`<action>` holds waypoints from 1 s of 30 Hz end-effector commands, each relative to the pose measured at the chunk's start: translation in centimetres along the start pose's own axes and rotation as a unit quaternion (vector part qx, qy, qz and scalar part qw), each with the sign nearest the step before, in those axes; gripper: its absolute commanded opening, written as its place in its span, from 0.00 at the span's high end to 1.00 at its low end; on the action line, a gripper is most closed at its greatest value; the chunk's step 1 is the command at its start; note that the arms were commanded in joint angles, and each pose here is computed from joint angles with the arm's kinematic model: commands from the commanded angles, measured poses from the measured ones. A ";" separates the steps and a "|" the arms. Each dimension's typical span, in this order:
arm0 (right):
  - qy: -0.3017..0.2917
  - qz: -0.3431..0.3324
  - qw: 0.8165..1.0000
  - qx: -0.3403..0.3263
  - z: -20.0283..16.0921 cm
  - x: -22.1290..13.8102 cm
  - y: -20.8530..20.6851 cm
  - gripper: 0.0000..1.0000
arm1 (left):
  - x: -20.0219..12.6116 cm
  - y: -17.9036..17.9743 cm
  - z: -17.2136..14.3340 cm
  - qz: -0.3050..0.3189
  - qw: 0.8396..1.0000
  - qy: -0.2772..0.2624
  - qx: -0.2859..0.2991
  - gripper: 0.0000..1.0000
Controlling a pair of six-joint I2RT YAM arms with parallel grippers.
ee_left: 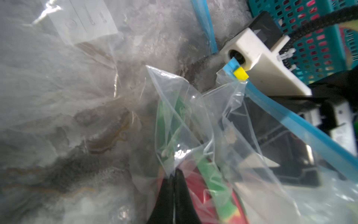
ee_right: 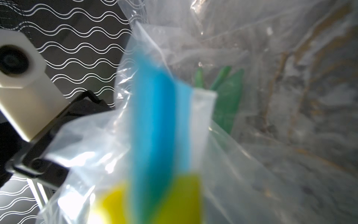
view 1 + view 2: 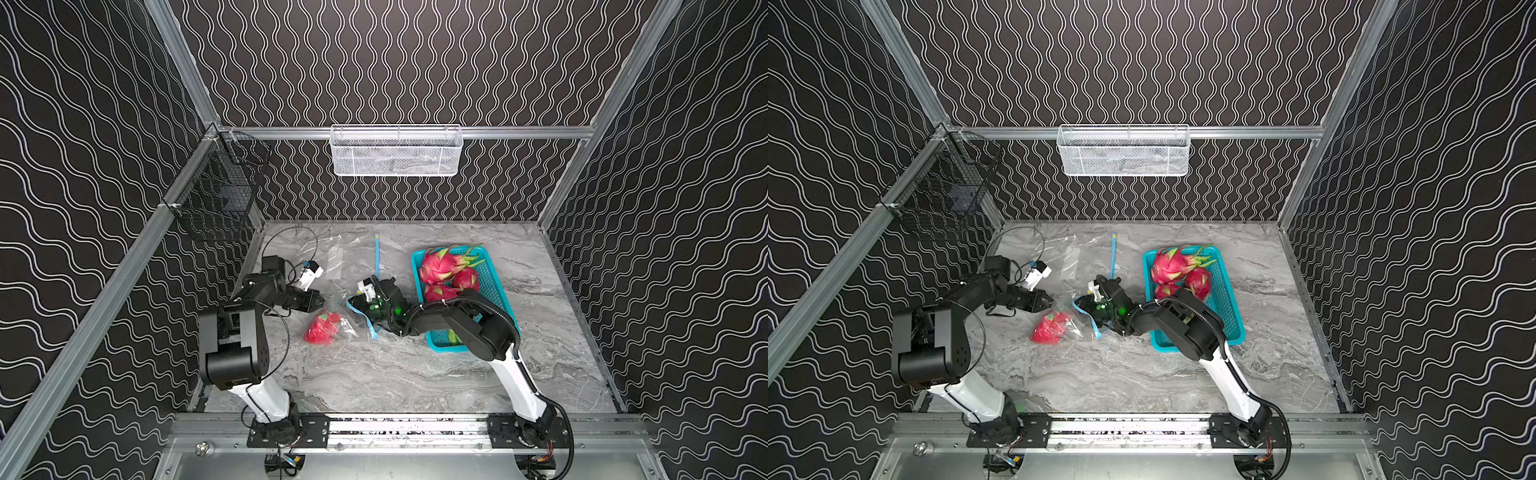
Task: Open the zip-top bag and take out the dragon fruit
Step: Pick up the dragon fruit from the zipper food storage bag.
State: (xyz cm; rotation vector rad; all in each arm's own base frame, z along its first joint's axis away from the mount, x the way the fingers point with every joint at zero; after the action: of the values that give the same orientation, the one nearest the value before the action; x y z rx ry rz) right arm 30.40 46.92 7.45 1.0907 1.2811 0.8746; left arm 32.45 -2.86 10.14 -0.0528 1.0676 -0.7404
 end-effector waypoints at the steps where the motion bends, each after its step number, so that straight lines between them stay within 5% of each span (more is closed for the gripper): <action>1: 0.029 0.056 0.998 -0.018 -0.6 0.9 2.5 0.48 | 1.4 -1.6 -2.1 -0.024 0.998 0.061 -0.023 1.00; 8: 0.040 0.081 0.996 0.006 -0.5 2.2 2.8 0.50 | 2.4 -4.0 -0.7 -0.038 0.997 0.063 -0.002 1.00; 14: 0.029 0.126 0.992 0.000 0.3 2.7 5.0 0.58 | 2.6 -7.5 0.4 -0.117 0.992 0.053 -0.015 1.00; 19: 0.011 0.128 0.991 -0.035 0.4 1.4 6.4 0.74 | 1.0 -9.5 3.0 -0.180 0.983 0.035 -0.010 1.00; 23: -0.023 0.140 0.988 -0.063 0.2 -2.1 6.8 1.00 | -1.7 -7.9 4.5 -0.147 0.989 0.004 0.011 1.00; 30: -0.057 0.118 0.980 -0.152 -0.8 -6.7 7.9 1.00 | -6.9 -2.7 5.5 -0.013 0.998 -0.029 0.055 1.00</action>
State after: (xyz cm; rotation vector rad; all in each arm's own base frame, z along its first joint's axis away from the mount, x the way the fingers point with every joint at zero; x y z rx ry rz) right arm 30.36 43.35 15.69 1.1355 0.9611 1.0375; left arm 33.05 -3.78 18.36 -0.0952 1.0401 -0.8192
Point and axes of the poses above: each gripper's point midway between its finger pads, its own x axis out along the fingers, its own y axis along the line the jaws close on, z = x × y, the point moved 5 cm from there along -x, back along the fingers, and after that the axes turned 5 degrees about x, right-handed, at the moved point
